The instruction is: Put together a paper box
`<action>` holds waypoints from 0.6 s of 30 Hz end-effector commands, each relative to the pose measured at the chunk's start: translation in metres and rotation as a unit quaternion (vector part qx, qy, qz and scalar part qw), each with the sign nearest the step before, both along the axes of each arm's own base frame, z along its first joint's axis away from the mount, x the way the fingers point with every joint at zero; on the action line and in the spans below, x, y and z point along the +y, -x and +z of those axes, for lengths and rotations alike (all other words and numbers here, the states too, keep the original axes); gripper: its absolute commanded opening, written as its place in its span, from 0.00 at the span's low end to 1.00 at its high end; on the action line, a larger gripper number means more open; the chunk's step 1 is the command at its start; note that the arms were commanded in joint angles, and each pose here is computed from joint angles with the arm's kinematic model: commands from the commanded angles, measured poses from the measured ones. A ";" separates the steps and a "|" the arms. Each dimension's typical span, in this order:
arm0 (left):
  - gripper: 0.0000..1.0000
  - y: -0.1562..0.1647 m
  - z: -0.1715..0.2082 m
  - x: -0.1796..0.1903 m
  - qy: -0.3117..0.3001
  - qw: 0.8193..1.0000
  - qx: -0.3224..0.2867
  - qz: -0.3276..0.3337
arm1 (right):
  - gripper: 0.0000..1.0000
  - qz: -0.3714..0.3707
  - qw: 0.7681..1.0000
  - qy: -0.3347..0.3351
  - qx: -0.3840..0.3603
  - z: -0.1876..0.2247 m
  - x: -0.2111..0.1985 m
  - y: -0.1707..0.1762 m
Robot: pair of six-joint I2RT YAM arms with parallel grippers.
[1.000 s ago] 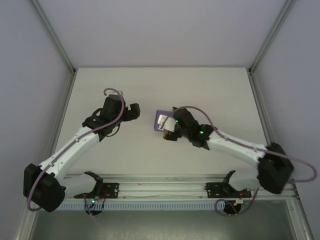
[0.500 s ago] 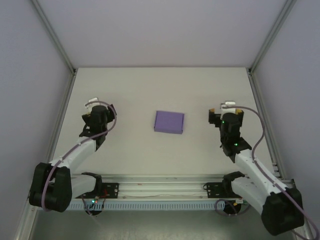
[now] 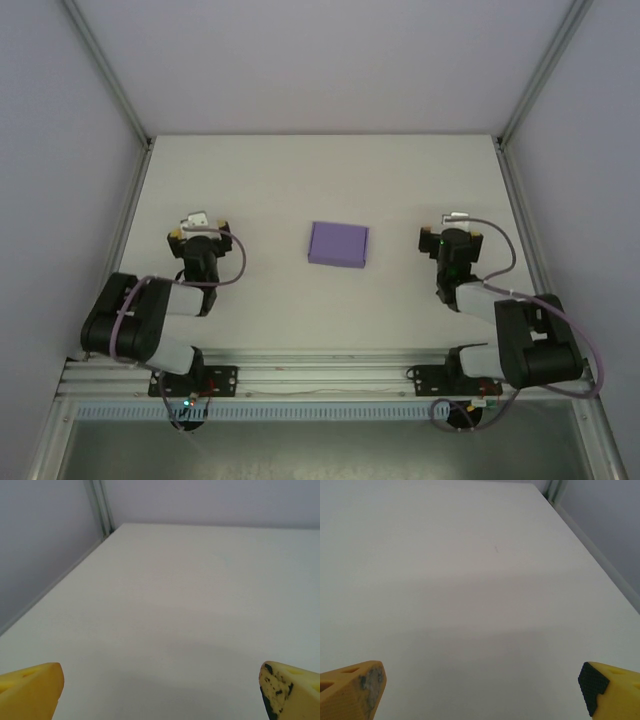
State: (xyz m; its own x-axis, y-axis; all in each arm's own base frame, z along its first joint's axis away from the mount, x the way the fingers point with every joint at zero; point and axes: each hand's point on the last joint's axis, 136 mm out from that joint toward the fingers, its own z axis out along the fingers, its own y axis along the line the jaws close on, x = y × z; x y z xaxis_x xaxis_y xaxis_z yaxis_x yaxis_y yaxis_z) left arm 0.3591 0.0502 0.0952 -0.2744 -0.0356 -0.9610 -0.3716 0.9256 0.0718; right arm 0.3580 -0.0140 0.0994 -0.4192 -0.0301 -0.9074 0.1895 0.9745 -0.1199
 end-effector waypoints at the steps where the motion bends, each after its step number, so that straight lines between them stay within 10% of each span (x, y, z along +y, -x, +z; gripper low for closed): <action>1: 1.00 -0.004 0.022 -0.001 0.014 0.998 -0.062 -0.018 | 1.00 0.069 0.997 -0.012 -0.033 0.017 0.021 -0.003; 18: 1.00 -0.017 0.013 0.009 0.033 0.999 -0.025 -0.003 | 1.00 -0.042 0.986 -0.142 -0.076 0.000 -0.027 -0.033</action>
State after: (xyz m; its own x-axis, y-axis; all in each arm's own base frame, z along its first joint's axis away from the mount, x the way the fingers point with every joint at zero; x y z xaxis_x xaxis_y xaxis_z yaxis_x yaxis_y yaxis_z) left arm 0.3747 0.0598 0.1094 -0.2216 -0.0860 -0.9713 -0.3734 0.9277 0.0030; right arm 0.3817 -0.0346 0.0784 -0.3621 0.1971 -0.9111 0.2493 0.9623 0.1091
